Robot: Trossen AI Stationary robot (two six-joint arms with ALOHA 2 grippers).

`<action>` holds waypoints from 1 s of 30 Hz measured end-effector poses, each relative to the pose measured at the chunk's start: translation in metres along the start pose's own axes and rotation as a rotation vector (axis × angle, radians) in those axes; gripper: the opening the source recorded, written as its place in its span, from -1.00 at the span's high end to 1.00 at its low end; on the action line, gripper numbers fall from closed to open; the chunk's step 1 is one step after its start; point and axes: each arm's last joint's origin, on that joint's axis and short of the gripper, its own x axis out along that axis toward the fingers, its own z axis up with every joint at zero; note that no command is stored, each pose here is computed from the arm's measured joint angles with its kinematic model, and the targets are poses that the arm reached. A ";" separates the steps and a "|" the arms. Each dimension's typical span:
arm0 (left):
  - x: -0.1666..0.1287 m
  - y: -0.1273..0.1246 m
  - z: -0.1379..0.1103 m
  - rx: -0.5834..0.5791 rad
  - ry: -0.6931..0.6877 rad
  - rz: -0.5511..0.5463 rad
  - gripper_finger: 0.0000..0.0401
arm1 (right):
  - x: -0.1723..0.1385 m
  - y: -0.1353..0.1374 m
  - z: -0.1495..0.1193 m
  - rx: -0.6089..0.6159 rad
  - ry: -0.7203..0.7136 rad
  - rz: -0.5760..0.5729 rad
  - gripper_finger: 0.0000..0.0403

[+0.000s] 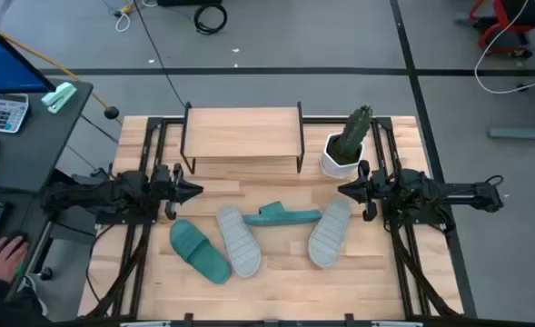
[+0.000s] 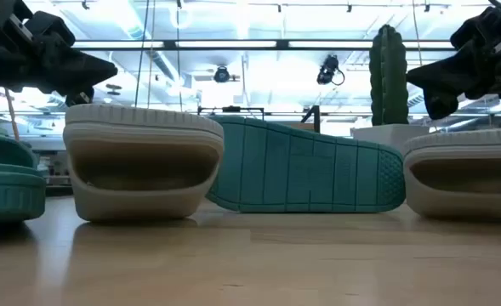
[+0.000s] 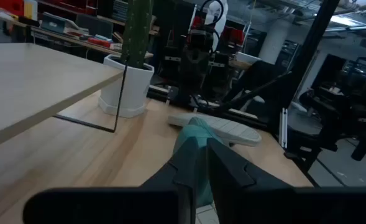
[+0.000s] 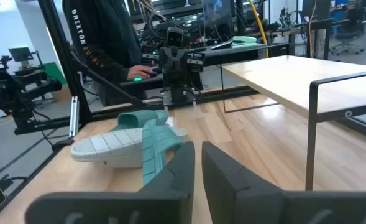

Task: Pick and place slides into the shelf

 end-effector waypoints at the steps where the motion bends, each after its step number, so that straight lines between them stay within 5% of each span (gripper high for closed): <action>1: 0.000 0.000 0.000 0.000 0.000 0.000 0.80 | 0.000 0.000 0.000 0.000 0.000 0.000 0.82; 30: 0.000 0.000 0.000 0.000 0.000 0.000 0.86 | 0.000 0.000 0.000 0.000 0.000 0.000 0.82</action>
